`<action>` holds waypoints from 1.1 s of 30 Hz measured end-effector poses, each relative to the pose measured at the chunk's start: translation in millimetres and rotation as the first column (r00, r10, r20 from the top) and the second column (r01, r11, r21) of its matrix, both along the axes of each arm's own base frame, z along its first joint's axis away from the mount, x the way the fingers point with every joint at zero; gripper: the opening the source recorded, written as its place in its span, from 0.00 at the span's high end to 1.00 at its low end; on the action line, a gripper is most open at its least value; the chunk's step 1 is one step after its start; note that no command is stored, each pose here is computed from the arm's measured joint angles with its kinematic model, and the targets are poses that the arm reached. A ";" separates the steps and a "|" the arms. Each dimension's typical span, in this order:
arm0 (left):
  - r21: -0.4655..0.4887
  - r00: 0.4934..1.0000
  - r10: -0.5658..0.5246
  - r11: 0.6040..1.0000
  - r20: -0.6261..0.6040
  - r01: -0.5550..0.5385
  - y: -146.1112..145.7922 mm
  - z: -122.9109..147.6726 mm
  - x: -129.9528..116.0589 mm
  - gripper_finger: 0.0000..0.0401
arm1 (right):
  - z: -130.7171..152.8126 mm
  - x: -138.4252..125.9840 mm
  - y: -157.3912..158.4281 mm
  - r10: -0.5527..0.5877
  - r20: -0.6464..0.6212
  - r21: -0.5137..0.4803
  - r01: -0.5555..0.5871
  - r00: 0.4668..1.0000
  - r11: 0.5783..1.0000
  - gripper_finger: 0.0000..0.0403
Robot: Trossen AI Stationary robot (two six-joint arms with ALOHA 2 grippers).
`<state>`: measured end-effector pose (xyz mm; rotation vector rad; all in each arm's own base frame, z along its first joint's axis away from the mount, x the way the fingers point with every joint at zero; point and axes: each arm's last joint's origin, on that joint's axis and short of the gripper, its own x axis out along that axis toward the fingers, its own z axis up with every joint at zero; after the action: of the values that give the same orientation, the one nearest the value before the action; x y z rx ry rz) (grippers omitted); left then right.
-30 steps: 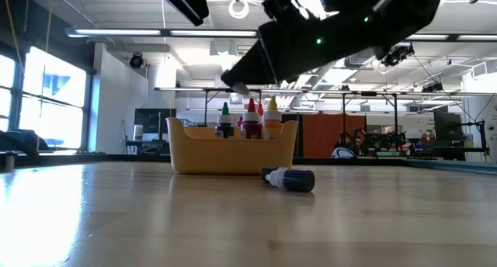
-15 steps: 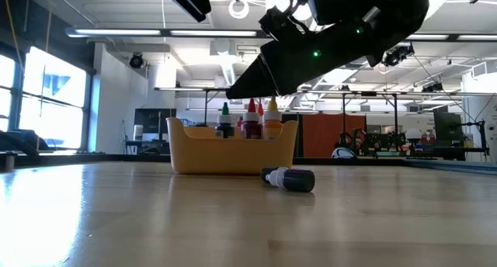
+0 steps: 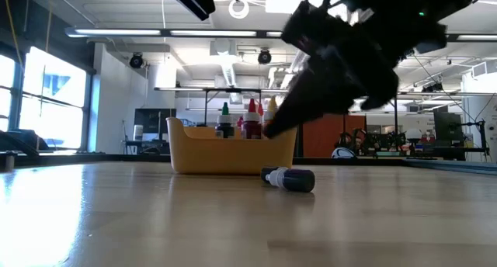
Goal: Pick & Place food coloring
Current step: Put the small green food coloring bottle into the yellow bin
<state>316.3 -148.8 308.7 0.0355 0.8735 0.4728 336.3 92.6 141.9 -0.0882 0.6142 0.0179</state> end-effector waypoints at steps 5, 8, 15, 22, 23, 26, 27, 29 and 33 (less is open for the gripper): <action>0.005 1.000 0.012 1.000 0.027 -0.012 -0.3 1.0 1.4 0.60 | -9.9 -13.0 7.6 -0.205 -0.096 0.020 0.208 0.974 0.978 0.60; -0.005 0.999 0.012 1.000 0.044 -0.012 -1.0 1.6 2.8 0.60 | -10.9 -14.2 7.5 -0.236 -0.105 0.032 0.241 0.966 0.970 0.60; 0.003 0.999 0.006 1.000 0.036 -0.006 -0.8 1.4 2.4 0.60 | -10.9 -13.6 7.3 -0.238 -0.115 0.082 0.248 0.964 0.965 0.60; 0.003 0.999 0.006 1.000 0.035 -0.006 -0.7 1.4 2.4 0.60 | -29.1 -6.8 9.9 -0.238 -0.115 0.102 0.250 0.964 0.963 0.60; 0.003 0.999 0.006 1.000 0.034 -0.006 -0.7 1.4 2.3 0.60 | -33.2 -6.0 10.4 -0.232 -0.122 0.104 0.245 0.965 0.964 0.60; 0.002 1.000 0.005 1.000 0.030 -0.005 -0.7 1.2 2.0 0.60 | -42.7 -5.6 10.7 -0.225 -0.138 0.090 0.238 0.965 0.967 0.60; 0.003 1.000 0.005 1.000 0.028 -0.005 -0.6 1.1 1.9 0.60 | -43.9 -5.3 10.0 -0.226 -0.142 0.089 0.240 0.964 0.967 0.60; 0.003 1.000 0.005 1.000 0.028 -0.005 -0.6 1.1 1.9 0.60 | -46.5 -5.0 8.6 -0.236 -0.151 0.086 0.250 0.960 0.964 0.60; 0.003 1.000 0.005 1.000 0.026 -0.005 -0.5 1.1 1.8 0.60 | -46.9 -4.9 7.6 -0.191 -0.153 0.028 0.197 0.970 0.980 0.60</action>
<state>318.1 -149.3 309.8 0.0303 0.8470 0.4783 331.4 100.2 94.9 0.0153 0.7699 -0.1533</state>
